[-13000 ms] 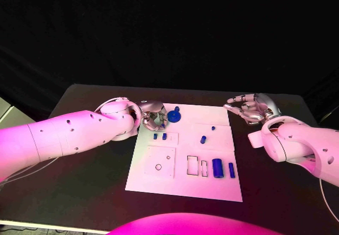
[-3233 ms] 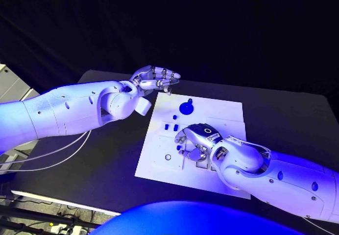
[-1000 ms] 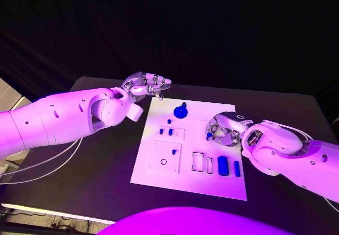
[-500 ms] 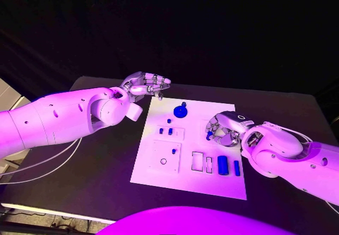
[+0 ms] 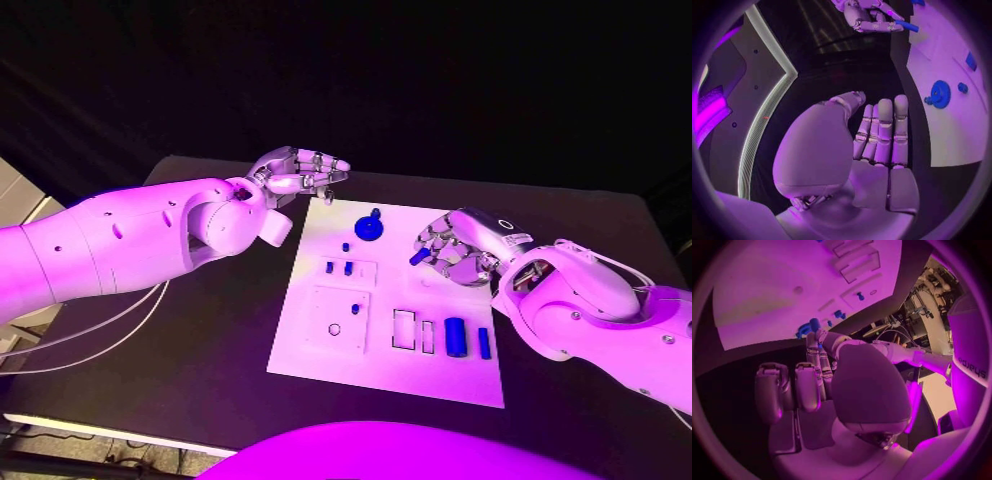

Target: Assemble the parts on the task board

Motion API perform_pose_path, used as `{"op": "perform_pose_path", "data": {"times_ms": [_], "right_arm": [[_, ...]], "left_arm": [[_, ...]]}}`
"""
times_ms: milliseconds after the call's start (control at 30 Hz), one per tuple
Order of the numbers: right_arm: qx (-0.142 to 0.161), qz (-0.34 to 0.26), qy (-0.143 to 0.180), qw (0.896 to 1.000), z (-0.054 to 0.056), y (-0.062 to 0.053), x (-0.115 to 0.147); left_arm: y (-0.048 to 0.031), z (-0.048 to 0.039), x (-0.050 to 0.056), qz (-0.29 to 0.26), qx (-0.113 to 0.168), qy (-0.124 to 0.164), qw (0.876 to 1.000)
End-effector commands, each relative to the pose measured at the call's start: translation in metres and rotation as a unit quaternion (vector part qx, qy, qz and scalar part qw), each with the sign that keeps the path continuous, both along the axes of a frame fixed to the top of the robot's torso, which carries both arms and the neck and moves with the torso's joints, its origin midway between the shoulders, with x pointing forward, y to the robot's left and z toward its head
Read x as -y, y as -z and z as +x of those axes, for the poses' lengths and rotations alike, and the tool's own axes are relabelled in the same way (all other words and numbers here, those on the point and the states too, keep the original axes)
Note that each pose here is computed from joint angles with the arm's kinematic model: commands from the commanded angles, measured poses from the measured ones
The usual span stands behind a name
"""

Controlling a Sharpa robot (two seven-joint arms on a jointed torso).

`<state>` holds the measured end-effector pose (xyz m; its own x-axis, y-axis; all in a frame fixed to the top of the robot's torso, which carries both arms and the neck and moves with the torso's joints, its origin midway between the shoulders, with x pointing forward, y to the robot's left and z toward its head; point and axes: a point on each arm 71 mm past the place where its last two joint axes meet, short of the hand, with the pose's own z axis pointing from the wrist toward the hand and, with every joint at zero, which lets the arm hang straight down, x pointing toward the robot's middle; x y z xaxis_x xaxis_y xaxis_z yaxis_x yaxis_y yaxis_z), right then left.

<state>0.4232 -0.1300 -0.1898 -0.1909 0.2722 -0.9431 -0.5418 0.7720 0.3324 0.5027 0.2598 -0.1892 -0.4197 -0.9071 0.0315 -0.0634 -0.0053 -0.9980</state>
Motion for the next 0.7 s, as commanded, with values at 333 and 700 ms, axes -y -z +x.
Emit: {"op": "perform_pose_path", "data": {"times_ms": [333,700], "right_arm": [[-0.025,0.063,-0.094,0.993,-0.039,0.009,-0.065],[-0.066,0.055,-0.145,0.986,-0.062,0.034,-0.105]], "left_arm": [[0.0008,0.0000,0.006,-0.011,-0.001,0.011,1.000],[0.0016,0.0004,0.011,-0.014,-0.003,0.016,1.000]]}}
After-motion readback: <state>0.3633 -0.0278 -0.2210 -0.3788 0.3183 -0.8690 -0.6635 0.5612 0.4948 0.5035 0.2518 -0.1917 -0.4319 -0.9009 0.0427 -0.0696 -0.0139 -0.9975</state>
